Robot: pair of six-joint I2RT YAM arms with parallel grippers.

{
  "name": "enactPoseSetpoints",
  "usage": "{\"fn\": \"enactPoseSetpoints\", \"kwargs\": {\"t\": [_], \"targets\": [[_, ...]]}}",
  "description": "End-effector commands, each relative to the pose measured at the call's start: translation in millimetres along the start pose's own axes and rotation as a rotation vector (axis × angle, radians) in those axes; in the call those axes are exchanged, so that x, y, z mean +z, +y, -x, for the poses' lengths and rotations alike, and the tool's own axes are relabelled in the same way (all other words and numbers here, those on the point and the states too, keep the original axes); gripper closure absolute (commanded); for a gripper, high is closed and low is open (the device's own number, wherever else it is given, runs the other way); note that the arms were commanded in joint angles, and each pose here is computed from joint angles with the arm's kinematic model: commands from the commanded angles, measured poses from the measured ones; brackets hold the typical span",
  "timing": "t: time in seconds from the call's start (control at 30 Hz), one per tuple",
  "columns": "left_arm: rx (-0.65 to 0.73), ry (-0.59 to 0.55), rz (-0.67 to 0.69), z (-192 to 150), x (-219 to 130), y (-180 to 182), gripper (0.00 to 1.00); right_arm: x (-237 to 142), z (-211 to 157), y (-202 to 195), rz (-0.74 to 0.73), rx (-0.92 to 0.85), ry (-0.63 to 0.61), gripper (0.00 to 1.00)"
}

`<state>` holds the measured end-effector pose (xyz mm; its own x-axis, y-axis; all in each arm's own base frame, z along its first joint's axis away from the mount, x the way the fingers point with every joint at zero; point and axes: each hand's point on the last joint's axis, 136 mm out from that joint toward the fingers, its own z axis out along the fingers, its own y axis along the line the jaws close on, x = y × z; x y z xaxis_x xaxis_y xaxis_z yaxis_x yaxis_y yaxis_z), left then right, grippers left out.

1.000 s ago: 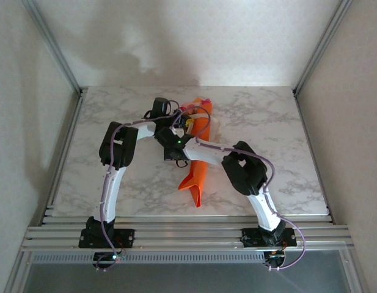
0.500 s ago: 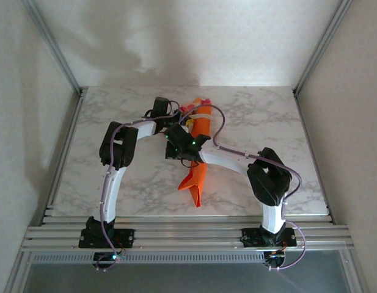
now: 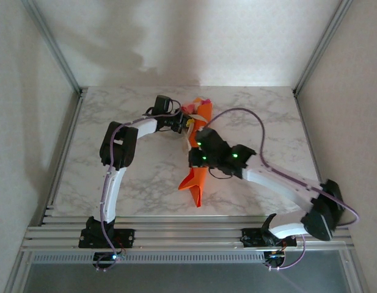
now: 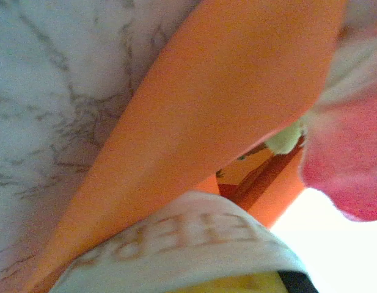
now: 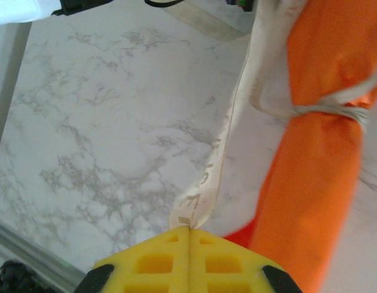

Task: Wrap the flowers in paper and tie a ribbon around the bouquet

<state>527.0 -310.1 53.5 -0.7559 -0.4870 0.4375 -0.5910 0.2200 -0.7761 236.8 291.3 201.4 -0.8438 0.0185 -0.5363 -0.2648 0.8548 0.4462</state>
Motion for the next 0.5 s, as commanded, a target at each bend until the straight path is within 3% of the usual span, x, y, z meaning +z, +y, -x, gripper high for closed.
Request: {"fn": "enactPoseSetpoints", "kwargs": {"t": [0.0,0.2,0.47], "targets": [[0.081,-0.012,-0.004,-26,-15,-29,1.0,-17,-18,-48,-0.125,0.025,0.037,1.0],[0.095,-0.048,0.038,-38,-26,-23,1.0,-45,-25,-93,-0.205,0.096,0.01,1.0],[0.112,-0.059,0.093,-60,-39,-20,1.0,-62,-44,-116,-0.256,0.133,0.016,1.0]]}}
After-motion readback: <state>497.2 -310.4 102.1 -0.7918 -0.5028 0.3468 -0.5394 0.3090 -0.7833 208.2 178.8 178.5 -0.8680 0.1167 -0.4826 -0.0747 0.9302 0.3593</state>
